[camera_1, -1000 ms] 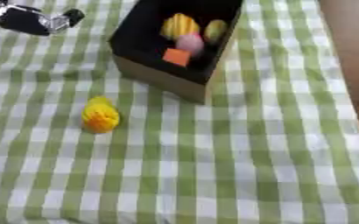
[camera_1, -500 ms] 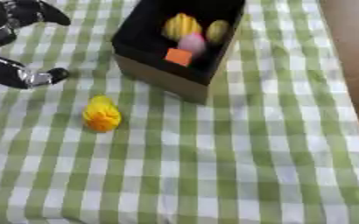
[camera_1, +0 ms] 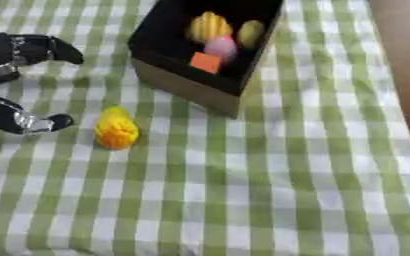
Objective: Pick up objects on the table and place them in the box.
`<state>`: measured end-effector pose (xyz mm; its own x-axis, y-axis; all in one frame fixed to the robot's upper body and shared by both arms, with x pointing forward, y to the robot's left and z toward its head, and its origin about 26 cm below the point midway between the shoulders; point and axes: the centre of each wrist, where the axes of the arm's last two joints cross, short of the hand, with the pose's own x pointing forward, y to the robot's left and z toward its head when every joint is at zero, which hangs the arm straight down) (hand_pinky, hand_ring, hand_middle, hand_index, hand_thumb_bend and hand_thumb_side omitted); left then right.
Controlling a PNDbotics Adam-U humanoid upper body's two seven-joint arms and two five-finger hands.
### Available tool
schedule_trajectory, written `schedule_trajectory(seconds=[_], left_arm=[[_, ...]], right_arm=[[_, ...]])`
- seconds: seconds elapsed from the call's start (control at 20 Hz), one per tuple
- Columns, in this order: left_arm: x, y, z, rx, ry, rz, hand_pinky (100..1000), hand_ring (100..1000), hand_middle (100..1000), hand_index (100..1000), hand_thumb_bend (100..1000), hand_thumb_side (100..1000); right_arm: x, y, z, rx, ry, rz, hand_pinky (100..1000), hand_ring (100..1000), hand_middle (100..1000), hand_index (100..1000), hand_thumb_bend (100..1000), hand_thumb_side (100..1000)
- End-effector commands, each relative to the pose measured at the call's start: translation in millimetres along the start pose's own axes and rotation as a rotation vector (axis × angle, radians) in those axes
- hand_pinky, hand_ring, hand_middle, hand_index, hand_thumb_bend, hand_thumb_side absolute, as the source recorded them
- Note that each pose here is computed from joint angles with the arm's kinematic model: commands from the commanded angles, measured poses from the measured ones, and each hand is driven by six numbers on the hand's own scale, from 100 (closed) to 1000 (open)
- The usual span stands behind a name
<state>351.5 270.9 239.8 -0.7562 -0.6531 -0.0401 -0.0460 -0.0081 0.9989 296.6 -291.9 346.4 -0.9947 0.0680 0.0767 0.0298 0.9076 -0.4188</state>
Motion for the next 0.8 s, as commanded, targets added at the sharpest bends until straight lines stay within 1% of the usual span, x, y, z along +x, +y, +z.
schedule_trajectory(seconds=[0.05,0.35,0.55,0.8], left_arm=[[2.4,6.1,-4.0,-0.006,-0.017,-0.012,853,839,840,906,476,590],[0.6,-2.8,-15.4,-0.009,-0.01,0.011,848,833,836,902,472,594],[-1.2,-17.0,-24.4,-0.039,-0.011,0.052,839,825,834,896,460,613],[-2.8,-29.1,-32.5,-0.075,-0.013,0.087,833,820,830,890,446,604]], right_arm=[[6.5,-5.4,-5.8,0.021,-0.025,0.033,830,845,585,841,100,537],[5.9,-4.5,-4.7,0.022,-0.018,0.03,831,847,584,841,100,537],[5.6,-3.9,-4.1,0.021,-0.015,0.027,832,849,582,840,100,537],[5.4,-3.5,-3.9,0.018,-0.013,0.024,833,851,581,840,100,537]])
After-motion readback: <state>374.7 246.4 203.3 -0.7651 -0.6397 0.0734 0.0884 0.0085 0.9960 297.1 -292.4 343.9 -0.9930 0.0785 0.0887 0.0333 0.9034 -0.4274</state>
